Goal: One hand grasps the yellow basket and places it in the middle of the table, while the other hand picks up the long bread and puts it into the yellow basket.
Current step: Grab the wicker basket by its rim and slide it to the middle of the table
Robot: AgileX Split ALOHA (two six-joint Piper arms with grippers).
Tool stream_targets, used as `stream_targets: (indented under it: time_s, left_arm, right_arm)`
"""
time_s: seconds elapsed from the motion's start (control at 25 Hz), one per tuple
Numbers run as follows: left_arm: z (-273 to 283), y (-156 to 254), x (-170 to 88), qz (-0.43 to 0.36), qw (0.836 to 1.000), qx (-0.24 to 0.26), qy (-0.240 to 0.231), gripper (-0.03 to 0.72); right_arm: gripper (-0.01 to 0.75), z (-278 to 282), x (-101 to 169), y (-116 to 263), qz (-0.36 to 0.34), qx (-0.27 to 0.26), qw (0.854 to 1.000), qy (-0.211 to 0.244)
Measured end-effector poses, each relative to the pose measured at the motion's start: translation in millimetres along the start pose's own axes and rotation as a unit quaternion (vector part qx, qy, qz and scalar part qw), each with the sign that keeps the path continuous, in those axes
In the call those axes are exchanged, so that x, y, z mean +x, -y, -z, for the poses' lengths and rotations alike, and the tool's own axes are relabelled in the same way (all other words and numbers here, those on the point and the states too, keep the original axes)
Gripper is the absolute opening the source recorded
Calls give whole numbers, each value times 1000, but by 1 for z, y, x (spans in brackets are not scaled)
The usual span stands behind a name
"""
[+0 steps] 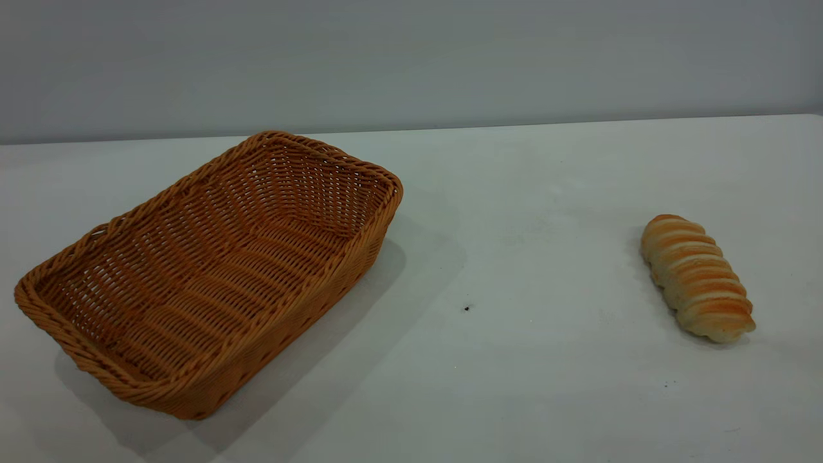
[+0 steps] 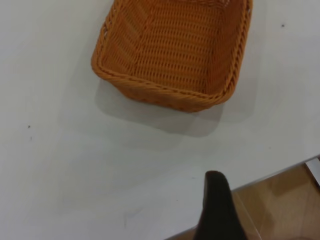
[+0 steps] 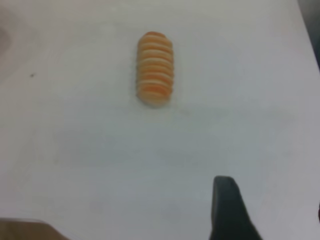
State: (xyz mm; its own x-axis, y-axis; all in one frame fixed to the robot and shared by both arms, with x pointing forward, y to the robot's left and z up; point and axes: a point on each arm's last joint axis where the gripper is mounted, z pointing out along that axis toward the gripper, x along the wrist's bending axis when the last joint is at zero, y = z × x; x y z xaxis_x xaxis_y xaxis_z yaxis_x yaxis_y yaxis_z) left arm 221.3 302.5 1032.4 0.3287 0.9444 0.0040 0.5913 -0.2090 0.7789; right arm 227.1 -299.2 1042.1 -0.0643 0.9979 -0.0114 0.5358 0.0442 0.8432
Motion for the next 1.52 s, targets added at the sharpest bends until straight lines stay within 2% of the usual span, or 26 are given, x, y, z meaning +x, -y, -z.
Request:
stream_targets:
  time_s: [0.28,0.44,0.56,0.68,0.8,0.92,1.2,1.52]
  left_arm:
    - [0,0,0,9,1000,0,5,555]
    - [-4,-3,5,71,997,19,-21,533]
    - [-12,-12,13,119,989,59,-65,514]
    - [-22,-25,20,140,980,96,-105,493]
    - [-37,-43,25,136,978,89,-127,469]
    - [-55,-61,26,131,980,81,-127,446]
    - [-105,-86,25,134,980,97,-112,423]
    - [-169,-88,25,174,964,166,-112,422]
  right_arm:
    - [463,0,0,-4,-8,-20,1000,-2]
    - [463,0,0,-5,-5,-26,1000,-3]
    - [463,-9,0,-12,4,6,1000,-17]
    - [463,-26,-2,-24,16,53,998,-8]
    - [463,-45,-3,-37,24,78,997,2]
    - [463,-68,-1,-50,27,100,995,2]
    - [463,-109,2,-88,23,161,987,-5]
    - [463,-139,7,-113,4,192,981,-19]
